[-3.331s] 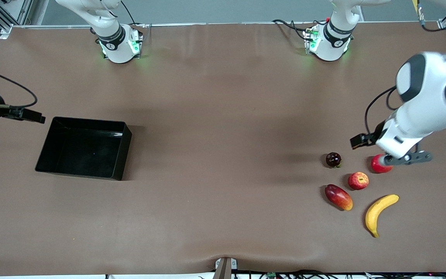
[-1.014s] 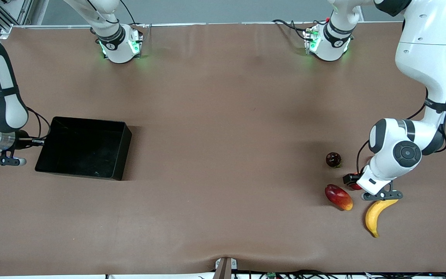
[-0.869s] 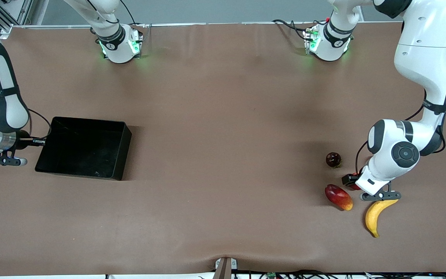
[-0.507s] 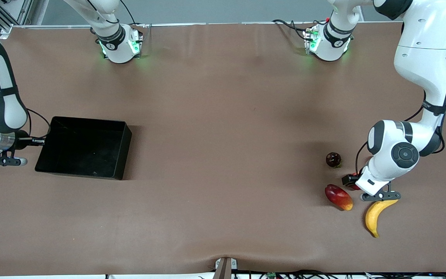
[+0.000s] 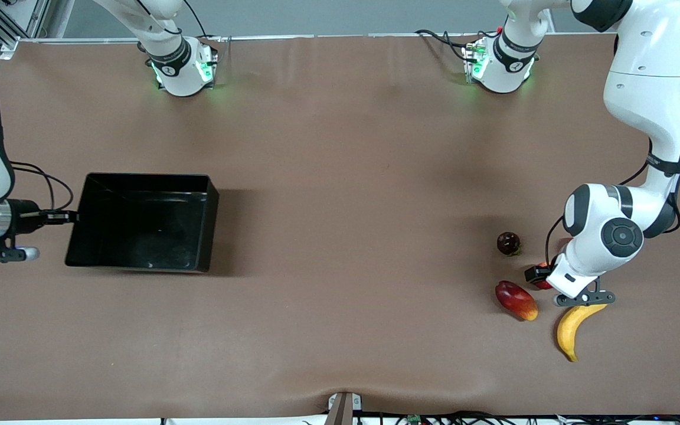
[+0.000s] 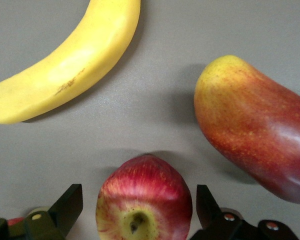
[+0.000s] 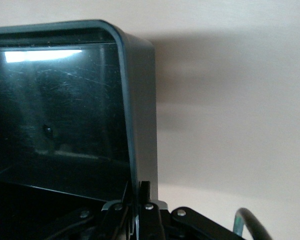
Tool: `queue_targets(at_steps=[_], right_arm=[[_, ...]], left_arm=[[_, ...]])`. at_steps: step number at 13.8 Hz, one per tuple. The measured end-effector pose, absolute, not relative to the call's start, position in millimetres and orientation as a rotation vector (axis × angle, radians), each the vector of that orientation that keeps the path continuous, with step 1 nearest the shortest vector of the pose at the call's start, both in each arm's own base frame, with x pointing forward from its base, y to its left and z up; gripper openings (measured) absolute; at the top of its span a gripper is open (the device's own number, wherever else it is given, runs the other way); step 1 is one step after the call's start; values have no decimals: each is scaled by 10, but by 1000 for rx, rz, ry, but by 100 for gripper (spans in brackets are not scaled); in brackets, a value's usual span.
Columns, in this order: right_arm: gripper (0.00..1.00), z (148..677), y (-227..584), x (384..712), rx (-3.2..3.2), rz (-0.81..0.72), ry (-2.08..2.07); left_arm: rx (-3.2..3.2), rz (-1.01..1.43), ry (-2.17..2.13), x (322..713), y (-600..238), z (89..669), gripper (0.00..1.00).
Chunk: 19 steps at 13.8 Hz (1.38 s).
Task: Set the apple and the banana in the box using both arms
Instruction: 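Slide the black tray toward the fruit with the right gripper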
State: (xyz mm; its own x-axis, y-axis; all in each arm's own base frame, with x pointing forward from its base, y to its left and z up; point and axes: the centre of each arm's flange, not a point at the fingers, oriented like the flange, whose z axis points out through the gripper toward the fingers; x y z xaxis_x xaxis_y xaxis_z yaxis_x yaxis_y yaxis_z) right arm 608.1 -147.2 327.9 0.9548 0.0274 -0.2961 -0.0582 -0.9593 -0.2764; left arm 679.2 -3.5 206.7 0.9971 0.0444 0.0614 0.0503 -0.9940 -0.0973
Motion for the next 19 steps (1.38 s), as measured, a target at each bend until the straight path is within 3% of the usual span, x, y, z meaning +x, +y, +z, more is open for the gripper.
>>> queue_targets(at_steps=[6,12,14,16,19], right_arm=[[6,3238,73,6226,-2783,553,95],[6,3173,1648,6095,-2806,567,85],[6,2999,2135,5987,-2800,553,45],[6,2815,2443,5924,-2783,547,50],[6,2609,2858,5856,-2785,487,156]], left_arm=[[-3046,-82,-83,6778,-43,2041,100],[-3054,-70,-93,6757,-52,2013,100],[-3054,-67,-92,6751,-56,2005,95],[-3055,-71,-85,6755,-75,2020,75],[-3057,-71,-71,6761,-147,2054,74]])
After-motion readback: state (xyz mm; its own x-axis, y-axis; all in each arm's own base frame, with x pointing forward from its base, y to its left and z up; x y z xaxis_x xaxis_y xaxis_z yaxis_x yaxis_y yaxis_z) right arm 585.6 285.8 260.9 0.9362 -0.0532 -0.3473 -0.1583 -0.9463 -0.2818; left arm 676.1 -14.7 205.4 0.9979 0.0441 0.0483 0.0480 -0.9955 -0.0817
